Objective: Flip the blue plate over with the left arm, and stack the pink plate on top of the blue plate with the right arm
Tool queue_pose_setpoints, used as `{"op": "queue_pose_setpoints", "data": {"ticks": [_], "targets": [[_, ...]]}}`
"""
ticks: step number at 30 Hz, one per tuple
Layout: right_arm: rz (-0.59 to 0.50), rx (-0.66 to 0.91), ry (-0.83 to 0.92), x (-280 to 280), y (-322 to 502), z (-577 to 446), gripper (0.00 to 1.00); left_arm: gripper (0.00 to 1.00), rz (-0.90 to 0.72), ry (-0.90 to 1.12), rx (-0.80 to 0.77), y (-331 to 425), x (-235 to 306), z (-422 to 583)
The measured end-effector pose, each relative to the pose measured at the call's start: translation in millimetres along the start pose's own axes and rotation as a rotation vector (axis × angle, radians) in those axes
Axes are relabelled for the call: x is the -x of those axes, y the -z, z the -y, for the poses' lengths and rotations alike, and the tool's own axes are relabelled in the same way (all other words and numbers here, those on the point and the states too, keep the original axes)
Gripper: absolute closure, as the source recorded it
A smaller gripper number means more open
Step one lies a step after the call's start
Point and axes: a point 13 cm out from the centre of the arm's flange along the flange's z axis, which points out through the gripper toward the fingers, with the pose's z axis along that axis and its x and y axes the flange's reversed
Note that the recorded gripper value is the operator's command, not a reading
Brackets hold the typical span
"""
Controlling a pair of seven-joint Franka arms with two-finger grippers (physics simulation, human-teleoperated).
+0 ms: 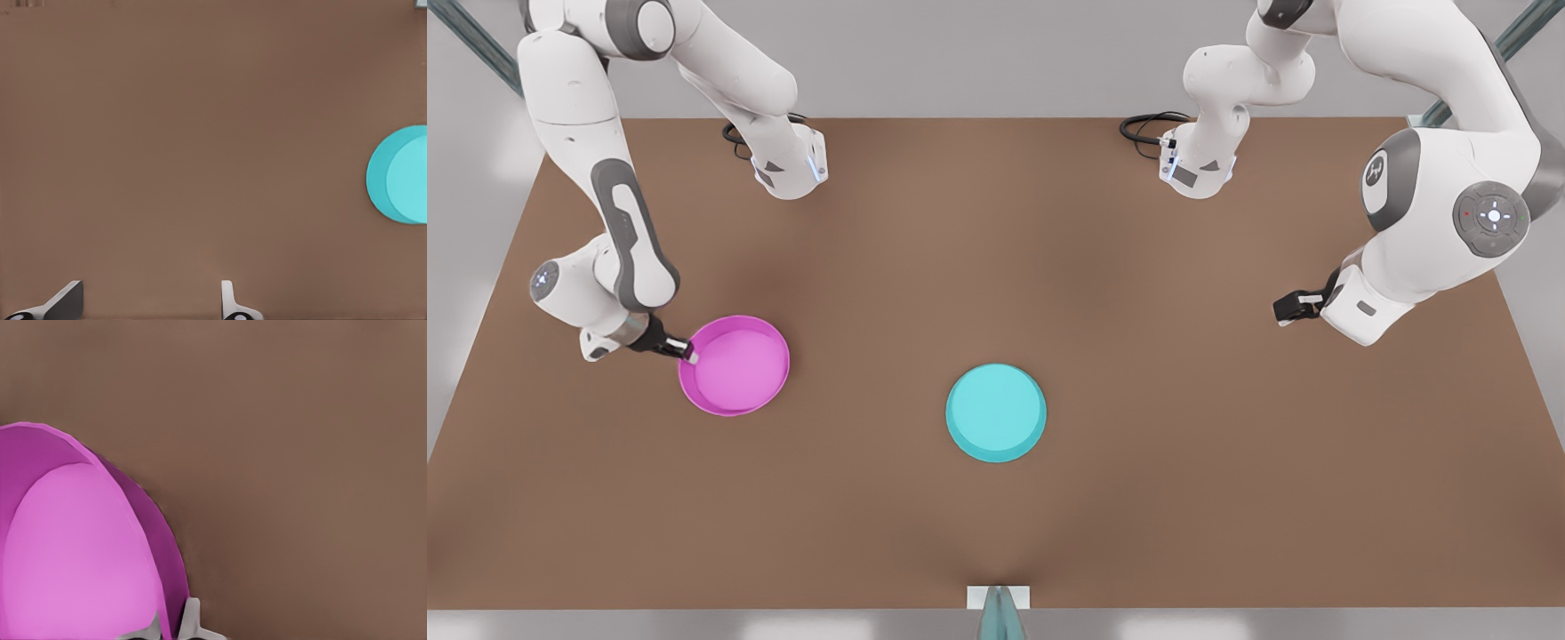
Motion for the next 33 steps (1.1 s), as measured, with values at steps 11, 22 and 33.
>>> {"op": "queue_pose_setpoints", "data": {"ticks": [11, 22, 33], "targets": [[0.127, 0.338, 0.230, 122.2, -15.5, -320.1, 0.79, 0.00, -0.004, -0.043, 0.001, -1.9, 0.0, 0.0], [0.067, 0.297, 0.277, 19.9, -95.1, -497.9, 0.79, 0.00, -0.021, -0.081, 0.004, -0.4, -8.2, 8.3], [0.041, 0.251, 0.135, -3.8, -119.3, -508.9, 0.00, 0.00, -0.026, -0.095, 0.010, -1.9, -8.9, 9.4]]}}
